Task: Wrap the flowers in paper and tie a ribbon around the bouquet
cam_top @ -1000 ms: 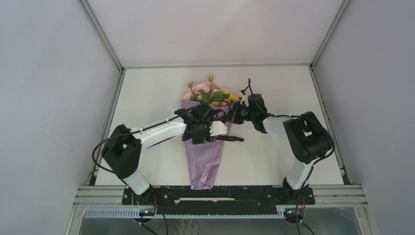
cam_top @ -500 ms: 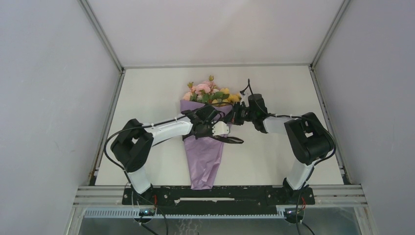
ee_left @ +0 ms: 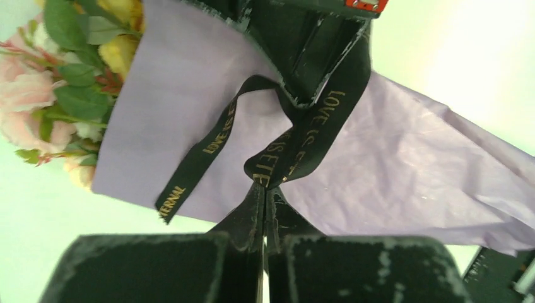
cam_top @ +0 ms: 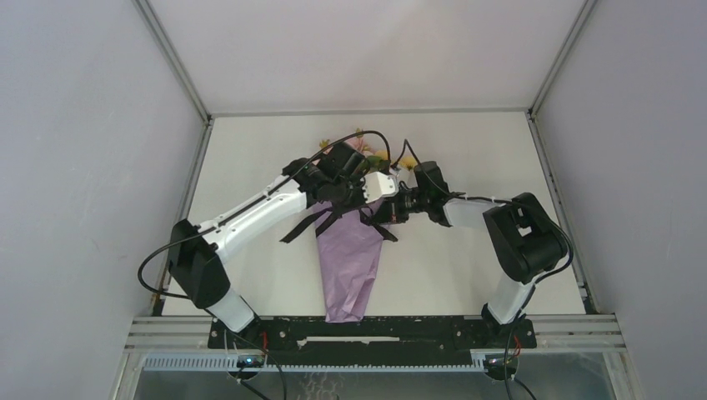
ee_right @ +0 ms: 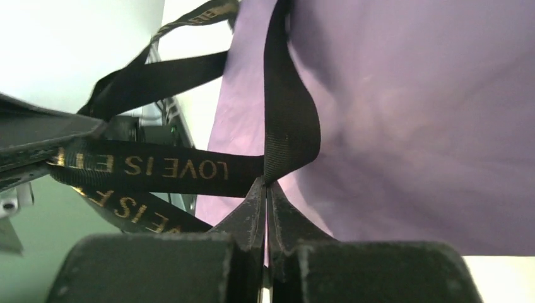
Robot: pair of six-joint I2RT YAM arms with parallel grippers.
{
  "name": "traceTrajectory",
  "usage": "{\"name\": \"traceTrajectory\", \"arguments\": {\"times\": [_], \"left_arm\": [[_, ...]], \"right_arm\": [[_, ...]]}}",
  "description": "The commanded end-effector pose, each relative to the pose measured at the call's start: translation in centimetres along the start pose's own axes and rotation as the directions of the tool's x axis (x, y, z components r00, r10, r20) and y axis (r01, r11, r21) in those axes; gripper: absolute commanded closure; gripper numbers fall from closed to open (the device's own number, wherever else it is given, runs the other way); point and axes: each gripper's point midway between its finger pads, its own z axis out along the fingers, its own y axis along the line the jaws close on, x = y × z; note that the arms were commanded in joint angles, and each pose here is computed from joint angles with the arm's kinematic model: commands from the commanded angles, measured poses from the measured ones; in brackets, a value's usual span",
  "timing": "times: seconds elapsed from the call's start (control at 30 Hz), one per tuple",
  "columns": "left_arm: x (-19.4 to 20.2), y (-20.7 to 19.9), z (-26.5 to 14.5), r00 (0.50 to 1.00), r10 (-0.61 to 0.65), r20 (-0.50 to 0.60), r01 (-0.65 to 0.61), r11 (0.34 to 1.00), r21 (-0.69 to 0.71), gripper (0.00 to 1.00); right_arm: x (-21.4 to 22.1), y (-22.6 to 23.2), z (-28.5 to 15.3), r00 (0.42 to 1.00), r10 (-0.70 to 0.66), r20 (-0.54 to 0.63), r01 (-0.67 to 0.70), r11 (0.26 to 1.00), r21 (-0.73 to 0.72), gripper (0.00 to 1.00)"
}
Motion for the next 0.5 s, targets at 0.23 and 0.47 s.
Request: {"name": "traceTrajectory", "arguments": {"times": [0.23,0.47], "left_arm": [[-1.4,-1.6,-1.2,0.993,-0.099,0.066,0.094,0.993,0.078,1.00],[-0.7,-2.1,0.0,0.993,-0.109,0.035,0.105,0.990,0.099,1.00]], "right_arm": [[6.9,1.9,-3.1,0.941,-0.149,-0.305,0.132,0.988,-0.075,0.74],[4.1,1.5,-4.9,0.968,-0.144,-0.206,0.146,0.989,-0.003,0.58]]}}
